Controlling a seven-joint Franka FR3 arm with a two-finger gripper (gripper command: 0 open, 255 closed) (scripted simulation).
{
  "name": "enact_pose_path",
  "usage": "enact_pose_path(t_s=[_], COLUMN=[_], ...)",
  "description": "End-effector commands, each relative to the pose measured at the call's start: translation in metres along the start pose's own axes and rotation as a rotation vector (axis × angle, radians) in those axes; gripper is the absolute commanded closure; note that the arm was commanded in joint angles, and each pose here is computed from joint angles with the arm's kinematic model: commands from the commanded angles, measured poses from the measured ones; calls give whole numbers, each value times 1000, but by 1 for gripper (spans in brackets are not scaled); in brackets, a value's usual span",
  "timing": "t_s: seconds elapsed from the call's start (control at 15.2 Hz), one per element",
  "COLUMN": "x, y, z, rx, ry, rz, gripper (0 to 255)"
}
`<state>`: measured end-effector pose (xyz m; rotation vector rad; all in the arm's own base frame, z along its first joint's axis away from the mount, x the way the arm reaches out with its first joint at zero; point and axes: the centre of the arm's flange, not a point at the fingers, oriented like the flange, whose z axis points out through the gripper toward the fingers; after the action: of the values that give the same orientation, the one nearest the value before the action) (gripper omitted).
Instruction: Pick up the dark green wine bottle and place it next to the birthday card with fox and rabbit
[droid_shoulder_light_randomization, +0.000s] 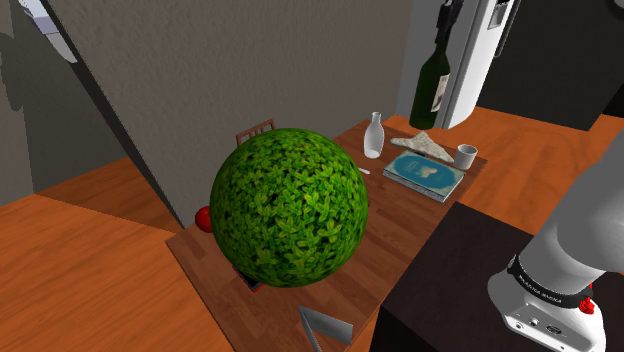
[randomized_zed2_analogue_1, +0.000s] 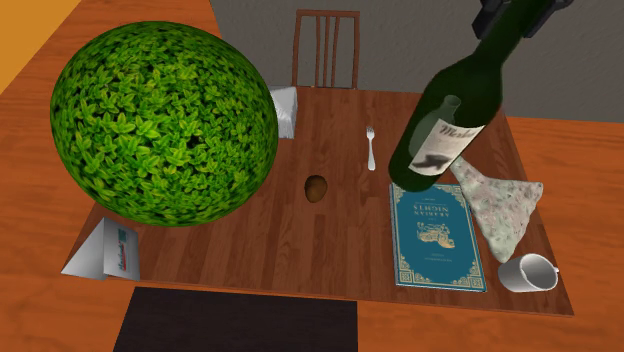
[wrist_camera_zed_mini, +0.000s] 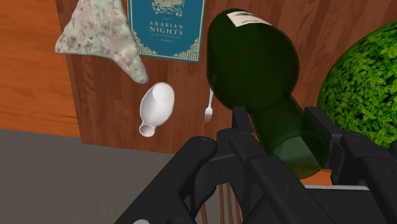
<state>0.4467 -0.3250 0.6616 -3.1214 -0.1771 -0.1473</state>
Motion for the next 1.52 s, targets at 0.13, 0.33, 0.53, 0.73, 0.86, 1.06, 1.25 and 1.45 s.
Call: enact_pose_path(t_s=[0.13,0.33,0.53,0.73,0.86,1.06,1.25,1.45], x=[2,4,5,7,8,9,11,12], y=[0,-13,-52,-91,-116,-155,-194,-232], z=[-21,-28,-20,-12,-6,2,10,18], rx=[0,0,0,0,0,0,0,0], ry=[0,0,0,0,0,0,0,0], rz=[0,0,0,0,0,0,0,0], gripper=[255,255,255,255,255,255,255,255])
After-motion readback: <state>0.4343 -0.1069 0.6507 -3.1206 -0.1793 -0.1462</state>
